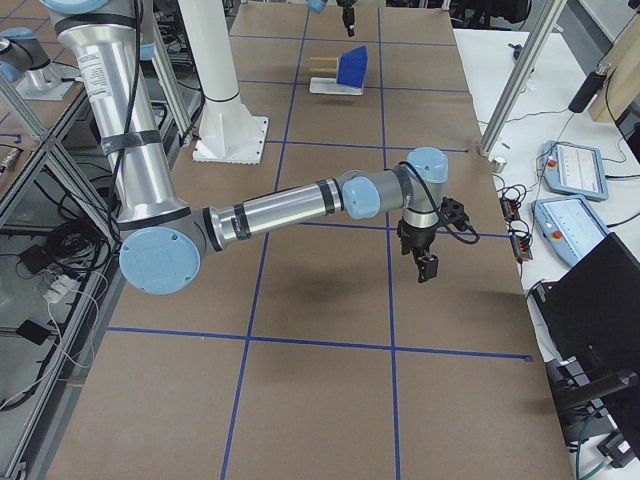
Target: Hang towel on rack
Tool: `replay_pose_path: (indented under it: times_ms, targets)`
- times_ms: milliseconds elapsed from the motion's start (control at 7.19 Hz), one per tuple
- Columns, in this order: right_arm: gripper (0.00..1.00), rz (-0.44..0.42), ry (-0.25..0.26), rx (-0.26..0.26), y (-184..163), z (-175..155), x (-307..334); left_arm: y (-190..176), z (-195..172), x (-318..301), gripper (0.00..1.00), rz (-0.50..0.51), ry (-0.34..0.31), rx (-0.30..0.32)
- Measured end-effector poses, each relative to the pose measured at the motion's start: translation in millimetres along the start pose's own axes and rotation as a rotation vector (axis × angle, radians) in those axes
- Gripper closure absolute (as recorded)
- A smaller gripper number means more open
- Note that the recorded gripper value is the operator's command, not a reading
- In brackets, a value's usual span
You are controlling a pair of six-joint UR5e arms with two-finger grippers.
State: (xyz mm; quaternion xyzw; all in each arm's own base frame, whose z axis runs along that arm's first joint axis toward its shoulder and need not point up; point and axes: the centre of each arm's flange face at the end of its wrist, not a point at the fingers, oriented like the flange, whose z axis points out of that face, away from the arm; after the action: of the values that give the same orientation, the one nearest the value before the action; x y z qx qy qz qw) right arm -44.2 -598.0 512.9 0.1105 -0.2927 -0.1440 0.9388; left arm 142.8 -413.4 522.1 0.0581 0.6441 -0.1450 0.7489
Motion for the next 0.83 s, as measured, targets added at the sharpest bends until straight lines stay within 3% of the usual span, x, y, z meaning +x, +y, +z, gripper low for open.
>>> replay_pose_path:
  times_ms: [278,417,556,834]
  targets:
    - [0.00,0.023,0.006,-0.015,13.4,6.0,11.5,-14.7,-17.0,-10.7,0.01,0.101,-0.030,0.027]
    - [0.00,0.055,0.013,-0.031,30.5,11.0,27.6,-30.2,-34.1,-21.9,0.01,0.182,-0.080,0.049]
    - [0.00,0.085,0.018,-0.044,47.9,14.9,43.0,-50.1,-53.6,-36.3,0.01,0.275,-0.158,0.071]
    - [0.00,0.084,0.019,-0.056,68.8,17.9,61.0,-95.0,-109.1,-78.0,0.01,0.470,-0.377,0.068]
